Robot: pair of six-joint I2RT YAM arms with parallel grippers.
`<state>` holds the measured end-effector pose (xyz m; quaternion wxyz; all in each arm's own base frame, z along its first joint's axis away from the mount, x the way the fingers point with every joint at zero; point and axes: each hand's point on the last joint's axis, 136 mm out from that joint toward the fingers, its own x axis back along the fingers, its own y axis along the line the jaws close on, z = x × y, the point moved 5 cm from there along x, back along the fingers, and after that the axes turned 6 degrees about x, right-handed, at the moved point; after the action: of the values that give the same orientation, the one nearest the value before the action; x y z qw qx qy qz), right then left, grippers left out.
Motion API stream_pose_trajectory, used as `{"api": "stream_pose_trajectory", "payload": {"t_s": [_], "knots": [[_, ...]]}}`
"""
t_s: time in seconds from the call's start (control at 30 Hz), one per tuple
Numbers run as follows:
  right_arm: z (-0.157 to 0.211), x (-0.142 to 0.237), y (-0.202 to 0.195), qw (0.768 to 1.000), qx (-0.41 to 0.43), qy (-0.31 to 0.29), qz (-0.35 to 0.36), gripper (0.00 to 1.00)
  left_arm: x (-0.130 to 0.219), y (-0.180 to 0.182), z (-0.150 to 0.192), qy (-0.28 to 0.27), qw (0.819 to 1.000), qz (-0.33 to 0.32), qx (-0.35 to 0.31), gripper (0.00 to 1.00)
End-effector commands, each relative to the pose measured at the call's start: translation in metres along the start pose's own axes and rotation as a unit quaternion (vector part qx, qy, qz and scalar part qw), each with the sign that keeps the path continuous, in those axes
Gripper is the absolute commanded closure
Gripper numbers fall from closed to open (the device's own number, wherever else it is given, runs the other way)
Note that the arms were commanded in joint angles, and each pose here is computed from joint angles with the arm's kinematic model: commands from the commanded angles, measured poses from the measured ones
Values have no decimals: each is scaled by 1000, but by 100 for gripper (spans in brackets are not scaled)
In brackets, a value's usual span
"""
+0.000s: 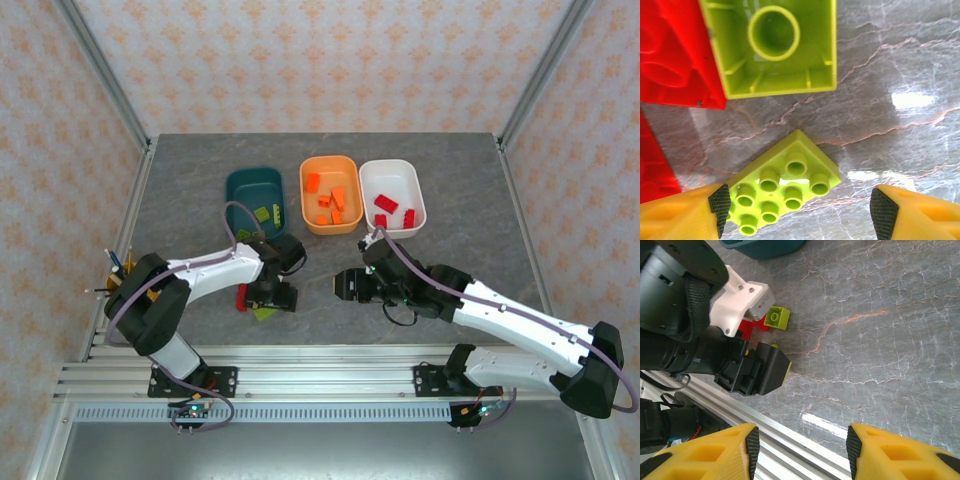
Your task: Sort the legos into containers by color
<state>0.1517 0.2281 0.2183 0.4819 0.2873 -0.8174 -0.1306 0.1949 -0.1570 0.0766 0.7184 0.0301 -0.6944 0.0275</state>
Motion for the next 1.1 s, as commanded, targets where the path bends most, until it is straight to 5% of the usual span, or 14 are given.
{"api": "stream_pose_trajectory", "payload": {"t_s": [0.0,0.27,0.73,0.83,1.07], "knots": [[4,2,-7,1000,-8,-6,13,49,5,15,3,-16,999,-45,-20,22],[3,3,-7,1000,-11,-10,15,48,-15,21,12,7,998,-57,-33,26],[1,-2,-6,1000,-9,-9,18,49,-18,-3,2,-4,1000,1,6,58],[1,-4,-7,1000,-7,-7,20,49,-18,-11,-3,-4,1000,15,18,58],[3,-5,-7,1000,-3,-4,21,49,-10,-9,-13,-23,999,-15,25,37]]}}
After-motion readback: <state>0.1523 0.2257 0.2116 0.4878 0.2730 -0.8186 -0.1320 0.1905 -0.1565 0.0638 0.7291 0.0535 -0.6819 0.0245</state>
